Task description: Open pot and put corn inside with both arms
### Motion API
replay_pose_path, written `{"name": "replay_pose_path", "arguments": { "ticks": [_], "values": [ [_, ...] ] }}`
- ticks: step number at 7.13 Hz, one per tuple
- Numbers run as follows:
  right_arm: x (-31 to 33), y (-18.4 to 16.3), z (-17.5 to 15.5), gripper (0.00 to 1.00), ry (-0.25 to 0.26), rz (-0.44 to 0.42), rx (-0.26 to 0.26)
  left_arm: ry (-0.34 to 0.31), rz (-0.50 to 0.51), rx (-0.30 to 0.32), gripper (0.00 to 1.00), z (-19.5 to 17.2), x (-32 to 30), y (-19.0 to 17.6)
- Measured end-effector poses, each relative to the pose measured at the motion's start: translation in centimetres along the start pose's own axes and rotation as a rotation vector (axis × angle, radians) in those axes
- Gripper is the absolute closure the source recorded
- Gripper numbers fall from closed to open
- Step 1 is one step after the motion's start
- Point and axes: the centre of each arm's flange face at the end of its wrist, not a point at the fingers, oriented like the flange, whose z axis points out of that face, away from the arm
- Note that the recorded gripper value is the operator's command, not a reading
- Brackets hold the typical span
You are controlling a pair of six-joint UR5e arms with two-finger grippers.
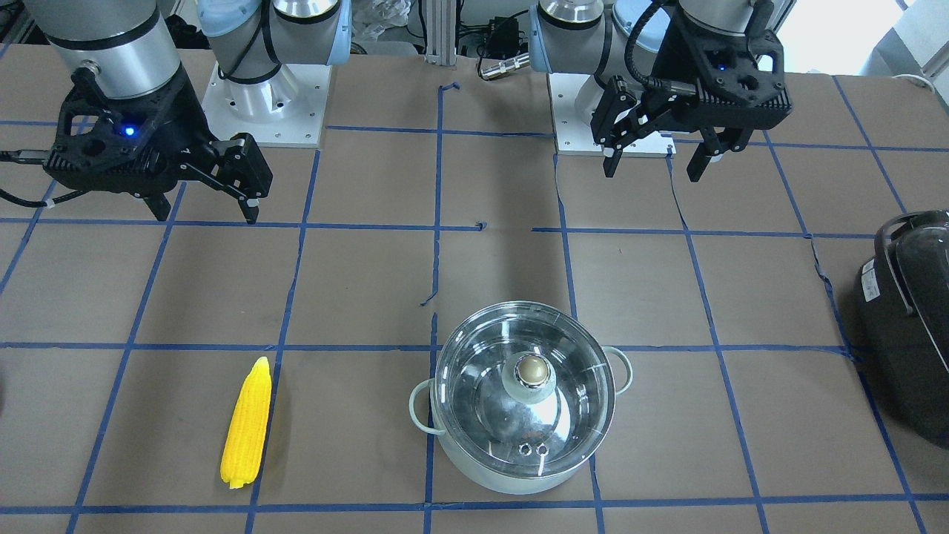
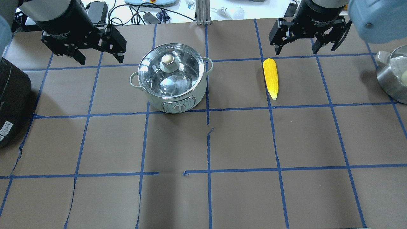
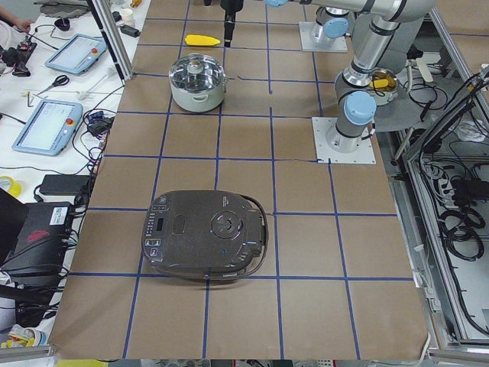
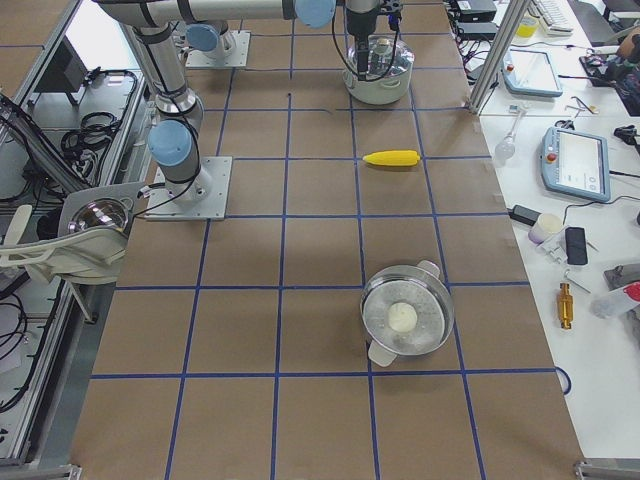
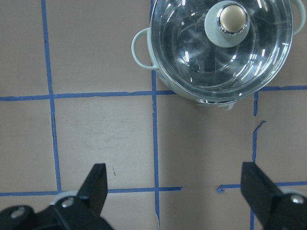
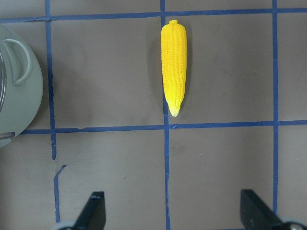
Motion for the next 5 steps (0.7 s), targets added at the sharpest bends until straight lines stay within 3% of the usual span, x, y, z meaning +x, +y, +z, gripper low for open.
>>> {"name": "replay_pose_path", "arguments": {
  "ticks": [3, 5],
  "values": [
    [0.0, 0.0, -0.1, 0.0, 0.0, 0.001, 0.001, -0.001, -0.06, 0.005, 0.0, 0.7, 0.5, -4.3],
    [0.0, 0.0, -0.1, 0.0, 0.001, 0.001, 0.0, -0.004, -0.046, 0.007, 0.0, 3.7, 2.2, -7.2]
  ]
}}
